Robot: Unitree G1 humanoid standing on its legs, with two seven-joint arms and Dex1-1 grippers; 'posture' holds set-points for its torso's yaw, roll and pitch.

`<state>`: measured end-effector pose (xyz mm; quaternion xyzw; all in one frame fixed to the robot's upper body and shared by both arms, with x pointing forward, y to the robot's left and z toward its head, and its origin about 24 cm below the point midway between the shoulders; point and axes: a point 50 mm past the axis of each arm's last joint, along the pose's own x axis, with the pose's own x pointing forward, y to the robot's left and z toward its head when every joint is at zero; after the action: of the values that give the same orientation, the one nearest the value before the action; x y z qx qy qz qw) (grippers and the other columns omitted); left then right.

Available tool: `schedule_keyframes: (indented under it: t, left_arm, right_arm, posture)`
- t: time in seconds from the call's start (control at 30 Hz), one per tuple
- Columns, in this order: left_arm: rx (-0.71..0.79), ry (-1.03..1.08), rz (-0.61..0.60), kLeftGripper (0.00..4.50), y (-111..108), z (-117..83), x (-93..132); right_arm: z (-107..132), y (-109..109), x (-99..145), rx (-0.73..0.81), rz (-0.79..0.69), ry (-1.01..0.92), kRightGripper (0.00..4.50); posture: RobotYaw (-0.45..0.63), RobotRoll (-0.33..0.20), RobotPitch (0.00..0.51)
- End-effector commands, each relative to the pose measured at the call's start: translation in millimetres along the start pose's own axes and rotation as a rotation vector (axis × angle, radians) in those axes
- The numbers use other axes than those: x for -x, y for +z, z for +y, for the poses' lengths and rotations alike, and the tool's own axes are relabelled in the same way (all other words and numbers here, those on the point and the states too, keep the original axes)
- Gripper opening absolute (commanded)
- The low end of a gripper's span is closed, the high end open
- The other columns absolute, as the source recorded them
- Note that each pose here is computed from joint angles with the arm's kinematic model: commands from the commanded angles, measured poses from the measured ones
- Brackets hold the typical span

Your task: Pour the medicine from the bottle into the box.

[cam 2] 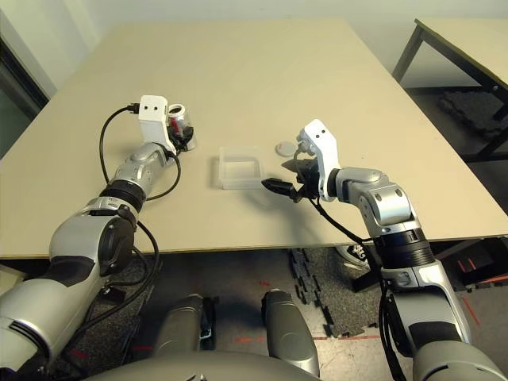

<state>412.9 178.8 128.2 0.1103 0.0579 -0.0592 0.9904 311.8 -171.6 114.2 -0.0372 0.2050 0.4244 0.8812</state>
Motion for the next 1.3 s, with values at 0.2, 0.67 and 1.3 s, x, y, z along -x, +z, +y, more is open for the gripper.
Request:
schedule_keyframes:
  t: [0.2,0.67,1.3]
  left_arm:
    - [-1.646,-0.453,-0.596,2.4,147.7,-91.4,13.5]
    - [-2.2,-0.73,-0.662,2.4,87.9,-126.7,16.0]
    - [-1.035,-0.677,-0.342,2.4,102.8,-98.8,4.8]
  right_arm:
    - [0.6,4.5,-4.3,0.007,-0.01,0.024,4.5]
    - [-3.9,12.1,-19.1,-0.002,-0.063,0.009,4.5]
    - [-9.5,13.7,-11.8,0.004,-0.057,-0.001,4.5]
  posture:
    - [-0.13,0.0,0.059]
    - [-0.16,0.0,0.045]
    - [-0.13,0.0,0.053]
